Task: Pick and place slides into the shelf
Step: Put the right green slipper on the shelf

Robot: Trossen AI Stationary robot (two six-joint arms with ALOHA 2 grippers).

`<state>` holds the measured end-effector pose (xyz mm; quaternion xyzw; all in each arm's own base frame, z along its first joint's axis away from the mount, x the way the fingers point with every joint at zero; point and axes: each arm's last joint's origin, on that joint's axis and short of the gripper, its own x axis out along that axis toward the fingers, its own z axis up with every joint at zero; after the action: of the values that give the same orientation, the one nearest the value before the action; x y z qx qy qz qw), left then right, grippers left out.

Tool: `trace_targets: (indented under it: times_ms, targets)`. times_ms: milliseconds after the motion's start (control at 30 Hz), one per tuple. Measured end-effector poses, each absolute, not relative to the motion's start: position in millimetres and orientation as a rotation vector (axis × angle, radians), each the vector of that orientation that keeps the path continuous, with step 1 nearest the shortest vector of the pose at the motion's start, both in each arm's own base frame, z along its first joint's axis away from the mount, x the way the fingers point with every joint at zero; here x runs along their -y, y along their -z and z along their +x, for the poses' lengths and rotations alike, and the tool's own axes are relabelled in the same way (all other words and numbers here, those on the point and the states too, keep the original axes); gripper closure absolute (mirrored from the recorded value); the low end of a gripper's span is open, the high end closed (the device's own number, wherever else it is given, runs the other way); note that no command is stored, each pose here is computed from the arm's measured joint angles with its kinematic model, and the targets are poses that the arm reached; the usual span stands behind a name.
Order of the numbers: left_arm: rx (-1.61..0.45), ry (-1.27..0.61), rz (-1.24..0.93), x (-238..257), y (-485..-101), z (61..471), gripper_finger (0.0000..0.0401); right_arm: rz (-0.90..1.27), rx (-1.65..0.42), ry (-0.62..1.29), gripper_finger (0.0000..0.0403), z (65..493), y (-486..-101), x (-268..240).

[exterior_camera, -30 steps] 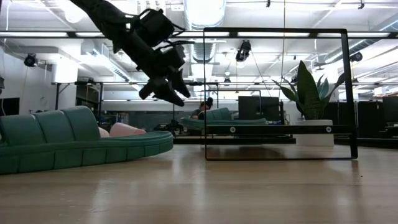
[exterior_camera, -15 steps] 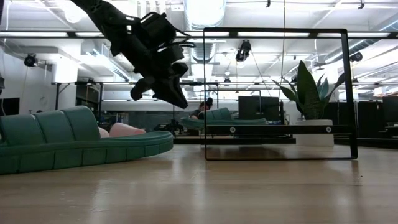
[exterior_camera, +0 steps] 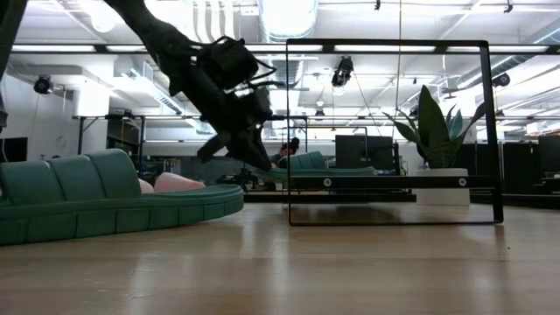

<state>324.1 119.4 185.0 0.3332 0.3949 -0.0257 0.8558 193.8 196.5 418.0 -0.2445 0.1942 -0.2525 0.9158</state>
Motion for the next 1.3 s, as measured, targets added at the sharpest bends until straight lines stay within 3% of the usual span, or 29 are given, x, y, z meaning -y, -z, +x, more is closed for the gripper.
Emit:
trace_targets:
  times_ms: [367, 1300]
  targets:
    - [-0.895, -0.005, 0.686, -140.3, -163.7, 328.8, 0.0401, -0.502, -0.402, 0.518, 0.0184, 193.9, -417.6, -196.5]
    - [-0.887, -0.067, 0.715, -168.9, -174.8, 325.6, 0.0401, -0.494, -0.416, 0.508, 0.0184, 193.9, -417.0, -196.8]
